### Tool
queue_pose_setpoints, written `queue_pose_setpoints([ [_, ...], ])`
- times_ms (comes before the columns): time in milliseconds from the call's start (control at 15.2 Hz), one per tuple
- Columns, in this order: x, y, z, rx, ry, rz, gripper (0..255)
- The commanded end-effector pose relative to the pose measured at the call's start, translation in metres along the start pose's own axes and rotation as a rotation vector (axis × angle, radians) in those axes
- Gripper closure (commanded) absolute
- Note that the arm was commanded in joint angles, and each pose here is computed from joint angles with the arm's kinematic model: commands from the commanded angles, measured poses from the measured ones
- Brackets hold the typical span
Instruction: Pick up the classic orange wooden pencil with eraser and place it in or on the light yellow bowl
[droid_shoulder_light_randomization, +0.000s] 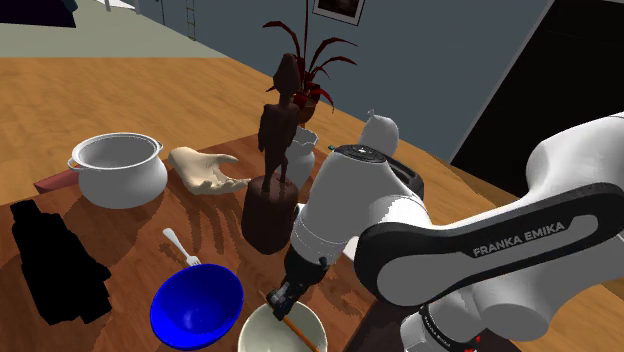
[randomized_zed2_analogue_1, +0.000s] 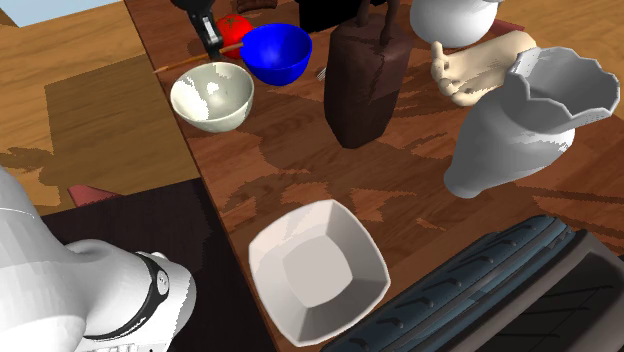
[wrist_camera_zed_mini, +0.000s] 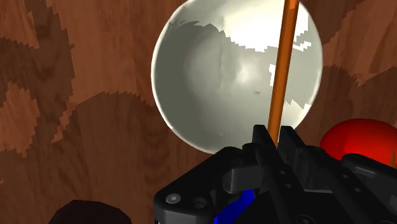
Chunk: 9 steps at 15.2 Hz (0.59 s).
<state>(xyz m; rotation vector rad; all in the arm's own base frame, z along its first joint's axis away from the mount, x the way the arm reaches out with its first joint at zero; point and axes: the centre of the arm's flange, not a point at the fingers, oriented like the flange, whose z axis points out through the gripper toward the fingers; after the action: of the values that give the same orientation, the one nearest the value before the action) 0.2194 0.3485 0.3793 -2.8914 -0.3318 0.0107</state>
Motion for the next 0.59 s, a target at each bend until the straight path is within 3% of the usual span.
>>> queue_pose_setpoints([
  [0, -0.001, 0.001, 0.011, 0.0, 0.0, 0.0, 255],
  [528, -0.001, 0.01, 0.052, 0.0, 0.0, 0.0, 255],
])
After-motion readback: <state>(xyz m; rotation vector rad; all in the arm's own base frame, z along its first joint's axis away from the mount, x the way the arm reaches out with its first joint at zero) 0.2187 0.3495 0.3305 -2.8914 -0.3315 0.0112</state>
